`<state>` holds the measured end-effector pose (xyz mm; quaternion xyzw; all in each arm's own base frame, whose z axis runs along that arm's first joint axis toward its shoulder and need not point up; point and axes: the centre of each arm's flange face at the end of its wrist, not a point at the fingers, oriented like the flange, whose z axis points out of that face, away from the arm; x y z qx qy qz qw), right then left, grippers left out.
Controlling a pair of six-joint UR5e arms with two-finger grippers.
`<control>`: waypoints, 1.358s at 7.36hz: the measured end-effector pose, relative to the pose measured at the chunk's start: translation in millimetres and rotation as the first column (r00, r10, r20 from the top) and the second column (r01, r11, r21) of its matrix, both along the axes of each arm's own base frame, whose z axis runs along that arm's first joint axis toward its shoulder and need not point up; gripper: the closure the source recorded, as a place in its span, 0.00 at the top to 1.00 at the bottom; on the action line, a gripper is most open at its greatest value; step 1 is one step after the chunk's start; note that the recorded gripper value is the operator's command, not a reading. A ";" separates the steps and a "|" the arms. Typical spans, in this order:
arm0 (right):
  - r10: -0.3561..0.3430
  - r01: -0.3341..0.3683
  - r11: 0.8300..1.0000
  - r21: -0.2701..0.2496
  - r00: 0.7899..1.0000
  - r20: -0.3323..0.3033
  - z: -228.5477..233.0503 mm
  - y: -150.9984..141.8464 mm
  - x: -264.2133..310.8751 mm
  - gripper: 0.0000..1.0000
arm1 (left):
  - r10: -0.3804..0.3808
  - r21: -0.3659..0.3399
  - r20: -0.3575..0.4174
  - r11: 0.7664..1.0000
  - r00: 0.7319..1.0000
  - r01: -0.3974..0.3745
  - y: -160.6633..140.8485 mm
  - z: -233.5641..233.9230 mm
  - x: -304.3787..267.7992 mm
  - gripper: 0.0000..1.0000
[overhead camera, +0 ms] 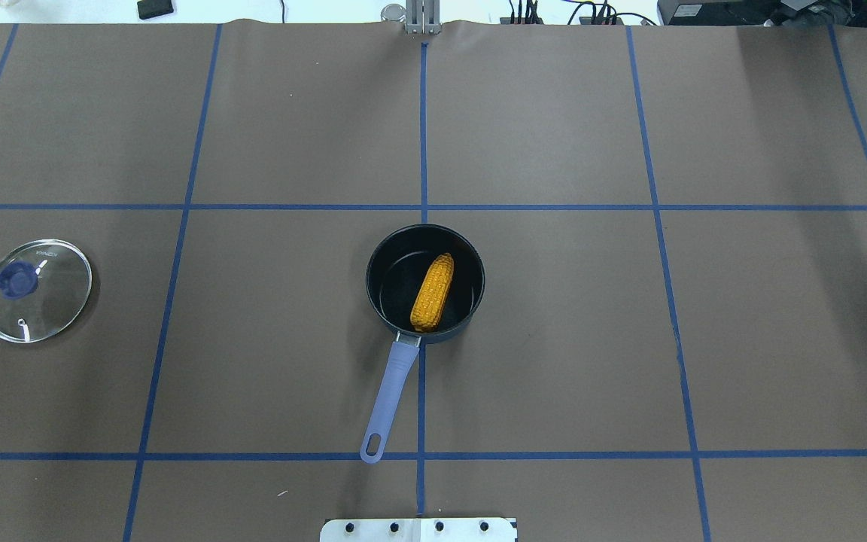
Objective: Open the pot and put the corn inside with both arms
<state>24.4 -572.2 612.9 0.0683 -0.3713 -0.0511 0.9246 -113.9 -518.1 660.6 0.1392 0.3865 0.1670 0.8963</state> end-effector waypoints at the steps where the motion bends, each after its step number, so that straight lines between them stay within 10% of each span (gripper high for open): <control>1: 0.007 -0.007 1.000 -0.001 1.000 0.004 -4.4 -1.3 -0.1 1.00 | -0.023 -0.007 -0.003 1.000 1.000 0.022 7.9 -0.5 0.5 0.98; 10: 0.021 -0.021 1.000 -0.014 0.998 0.052 -18.8 -10.4 -3.9 1.00 | -0.112 -0.068 -0.071 0.992 0.991 0.108 -8.5 -27.8 4.5 0.98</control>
